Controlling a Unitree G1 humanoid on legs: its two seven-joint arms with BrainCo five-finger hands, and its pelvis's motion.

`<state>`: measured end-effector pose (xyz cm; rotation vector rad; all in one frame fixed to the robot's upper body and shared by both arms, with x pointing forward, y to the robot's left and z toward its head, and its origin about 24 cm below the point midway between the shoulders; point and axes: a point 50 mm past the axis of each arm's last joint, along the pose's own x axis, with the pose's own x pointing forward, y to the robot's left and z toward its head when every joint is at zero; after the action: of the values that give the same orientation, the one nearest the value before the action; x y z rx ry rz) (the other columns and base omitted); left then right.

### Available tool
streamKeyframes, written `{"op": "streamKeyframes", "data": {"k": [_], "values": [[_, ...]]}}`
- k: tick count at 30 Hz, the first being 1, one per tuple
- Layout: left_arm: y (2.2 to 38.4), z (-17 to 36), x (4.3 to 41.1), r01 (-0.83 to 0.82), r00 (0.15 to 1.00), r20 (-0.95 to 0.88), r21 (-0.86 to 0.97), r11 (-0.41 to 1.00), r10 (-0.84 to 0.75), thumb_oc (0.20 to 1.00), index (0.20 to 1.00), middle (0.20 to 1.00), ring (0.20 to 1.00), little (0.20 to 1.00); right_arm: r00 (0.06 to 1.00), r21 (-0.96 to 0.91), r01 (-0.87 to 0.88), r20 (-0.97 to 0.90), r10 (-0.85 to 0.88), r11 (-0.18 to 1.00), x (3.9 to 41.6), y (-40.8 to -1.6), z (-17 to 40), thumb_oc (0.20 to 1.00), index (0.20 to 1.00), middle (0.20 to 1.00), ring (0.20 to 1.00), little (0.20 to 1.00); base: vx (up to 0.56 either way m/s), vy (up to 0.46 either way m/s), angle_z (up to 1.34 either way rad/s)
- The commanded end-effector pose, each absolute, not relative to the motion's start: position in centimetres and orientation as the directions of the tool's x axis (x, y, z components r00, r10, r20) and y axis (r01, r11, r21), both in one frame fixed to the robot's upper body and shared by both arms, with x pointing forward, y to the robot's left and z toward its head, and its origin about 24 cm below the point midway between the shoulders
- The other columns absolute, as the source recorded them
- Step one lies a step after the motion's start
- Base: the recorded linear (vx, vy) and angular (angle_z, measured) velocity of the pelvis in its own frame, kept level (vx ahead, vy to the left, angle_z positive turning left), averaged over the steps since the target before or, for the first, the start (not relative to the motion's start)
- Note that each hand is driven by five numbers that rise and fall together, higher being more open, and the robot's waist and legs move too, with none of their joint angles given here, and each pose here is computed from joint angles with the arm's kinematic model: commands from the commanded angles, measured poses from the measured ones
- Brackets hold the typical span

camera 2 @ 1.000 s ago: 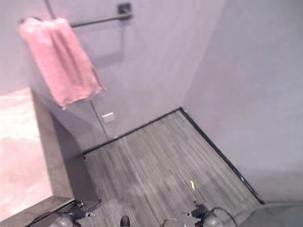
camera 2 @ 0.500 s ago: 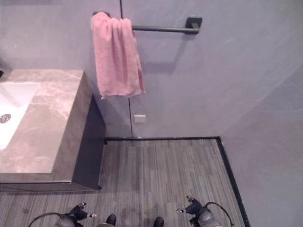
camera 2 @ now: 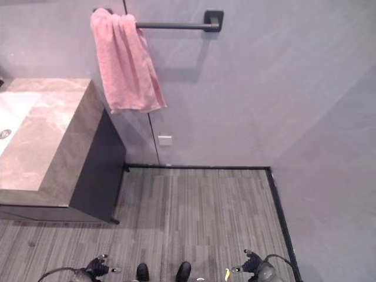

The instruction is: Put brush and paste in cup on sink, flatten towel.

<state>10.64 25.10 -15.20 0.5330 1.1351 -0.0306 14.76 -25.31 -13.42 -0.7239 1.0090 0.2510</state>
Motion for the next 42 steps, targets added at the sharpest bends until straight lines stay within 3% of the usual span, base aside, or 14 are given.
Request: {"op": "streamKeyframes", "data": {"k": [1, 6, 9, 18, 26, 34, 42], "values": [[26.6, -14.5, 11.6, 0.265, 0.456, -0.842, 0.437, 0.86, 0.287, 1.0, 1.0, 1.0, 1.0, 1.0, 0.595, -0.478, -0.602, -0.803, -0.04, 0.64, 17.2, -23.9, -12.5, 1.0, 1.0, 1.0, 1.0, 1.0, -0.01, 0.128, -1.42], [27.7, -13.7, 12.8, 0.237, 0.504, -0.806, 0.476, 0.847, 0.312, 1.0, 1.0, 1.0, 1.0, 1.0, 0.637, -0.521, -0.633, -0.771, 0.003, 0.573, 18.6, -23.4, -11.6, 1.0, 1.0, 1.0, 1.0, 1.0, -0.01, 0.03, -0.37], [27.9, -13.6, 12.8, 0.212, 0.501, -0.803, 0.475, 0.854, 0.323, 1.0, 1.0, 1.0, 1.0, 1.0, 0.6, -0.501, -0.66, -0.8, -0.009, 0.56, 17.6, -23.5, -12.2, 1.0, 1.0, 1.0, 1.0, 1.0, 0.11, -0.212, -0.2], [26.6, -14.8, 10.7, 0.241, 0.447, -0.845, 0.429, 0.871, 0.293, 1.0, 1.0, 1.0, 1.0, 1.0, 0.57, -0.489, -0.621, -0.818, -0.076, 0.613, 16.1, -24.8, -12.8, 1.0, 1.0, 1.0, 1.0, 1.0, 0.09, -0.089, 0.18], [26.1, -14.7, 11.2, 0.215, 0.466, -0.837, 0.422, 0.881, 0.287, 1.0, 1.0, 1.0, 1.0, 1.0, 0.569, -0.458, -0.618, -0.821, -0.038, 0.639, 15.4, -23.6, -13.2, 1.0, 1.0, 1.0, 1.0, 1.0, 0.03, -0.079, 0.02], [25.7, -14.4, 12.7, 0.253, 0.509, -0.818, 0.44, 0.861, 0.269, 1.0, 1.0, 1.0, 1.0, 1.0, 0.603, -0.503, -0.575, -0.793, -0.081, 0.645, 15.0, -25.4, -12.5, 1.0, 1.0, 1.0, 1.0, 1.0, -0.01, -0.05, 0.67], [26.1, -15.0, 10.4, 0.237, 0.451, -0.845, 0.424, 0.874, 0.287, 1.0, 1.0, 1.0, 1.0, 1.0, 0.585, -0.502, -0.482, -0.794, -0.163, 0.718, 15.1, -26.7, -12.6, 1.0, 1.0, 1.0, 1.0, 1.0, 0.04, 0.118, -0.22]]}}
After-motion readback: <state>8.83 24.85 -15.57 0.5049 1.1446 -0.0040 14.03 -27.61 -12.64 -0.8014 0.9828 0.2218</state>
